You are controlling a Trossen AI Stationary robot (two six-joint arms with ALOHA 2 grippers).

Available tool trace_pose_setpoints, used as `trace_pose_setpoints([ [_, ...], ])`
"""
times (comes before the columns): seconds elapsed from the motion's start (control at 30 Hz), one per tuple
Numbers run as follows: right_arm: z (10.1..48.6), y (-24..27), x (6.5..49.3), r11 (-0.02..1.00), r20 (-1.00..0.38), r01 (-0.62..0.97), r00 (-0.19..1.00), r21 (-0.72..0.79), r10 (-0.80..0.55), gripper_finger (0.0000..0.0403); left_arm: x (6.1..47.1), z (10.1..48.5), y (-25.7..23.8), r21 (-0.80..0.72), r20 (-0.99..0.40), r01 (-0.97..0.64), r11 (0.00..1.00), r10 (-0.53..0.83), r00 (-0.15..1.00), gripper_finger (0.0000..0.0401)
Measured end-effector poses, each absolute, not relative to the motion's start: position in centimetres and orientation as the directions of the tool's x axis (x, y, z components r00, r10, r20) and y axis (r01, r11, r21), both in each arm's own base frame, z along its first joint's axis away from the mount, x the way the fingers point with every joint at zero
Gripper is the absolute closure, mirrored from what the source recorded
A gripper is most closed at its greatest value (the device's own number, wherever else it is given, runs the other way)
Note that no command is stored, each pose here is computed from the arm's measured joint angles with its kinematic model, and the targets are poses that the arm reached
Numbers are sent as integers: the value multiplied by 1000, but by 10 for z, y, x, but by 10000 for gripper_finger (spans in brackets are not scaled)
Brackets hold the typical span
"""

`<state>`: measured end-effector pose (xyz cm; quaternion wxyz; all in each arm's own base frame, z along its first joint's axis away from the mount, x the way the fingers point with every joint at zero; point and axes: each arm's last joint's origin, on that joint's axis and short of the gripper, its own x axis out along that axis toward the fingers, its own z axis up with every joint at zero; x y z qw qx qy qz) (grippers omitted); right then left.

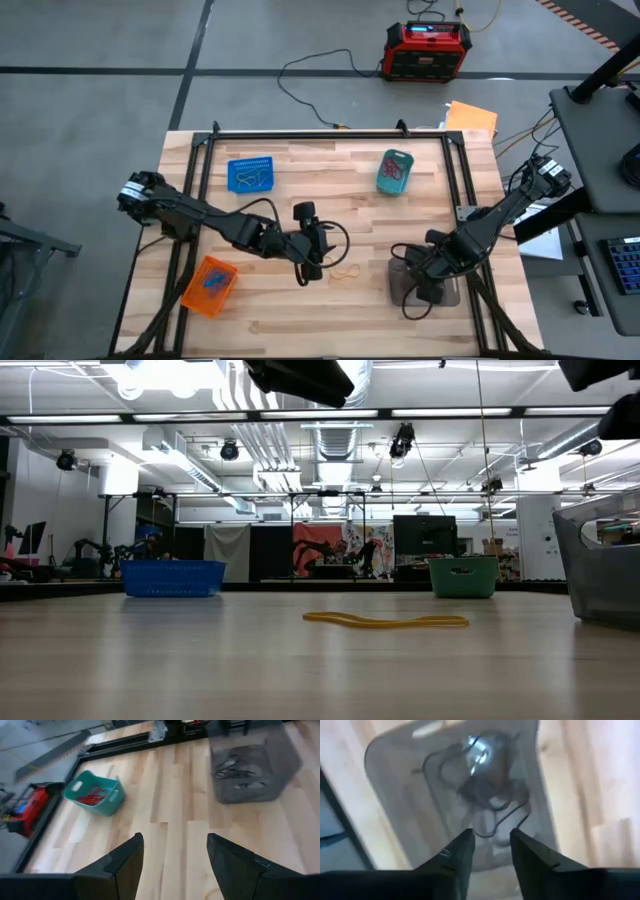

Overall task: Sort rubber bands into baskets
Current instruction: Put the yellow rubber band into the left blue bin

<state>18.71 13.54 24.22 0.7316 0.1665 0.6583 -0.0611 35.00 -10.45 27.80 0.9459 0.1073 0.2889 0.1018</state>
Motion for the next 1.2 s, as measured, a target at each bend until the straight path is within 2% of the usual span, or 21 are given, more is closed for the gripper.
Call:
trace_pose_setpoints([
  [0.2,245,138,199,977,-939,187,342,101,31,234,348,268,-110,141,-589,43,989,49,807,200],
  [0.4,251,144,217,1000,-816,11,579,-8,-13,219,341,235,-107,133,-604,56,990,36,796,200],
  [0.57,258,150,226,990,-727,-111,687,-88,12,215,330,200,-104,112,-538,55,992,14,843,200],
  [0.8,265,154,232,973,-667,-194,743,-126,61,215,328,167,-101,82,-490,59,995,-11,872,200],
  [1.2,270,152,231,978,-647,-182,759,-103,73,184,363,132,-111,149,-607,156,976,-34,794,200],
])
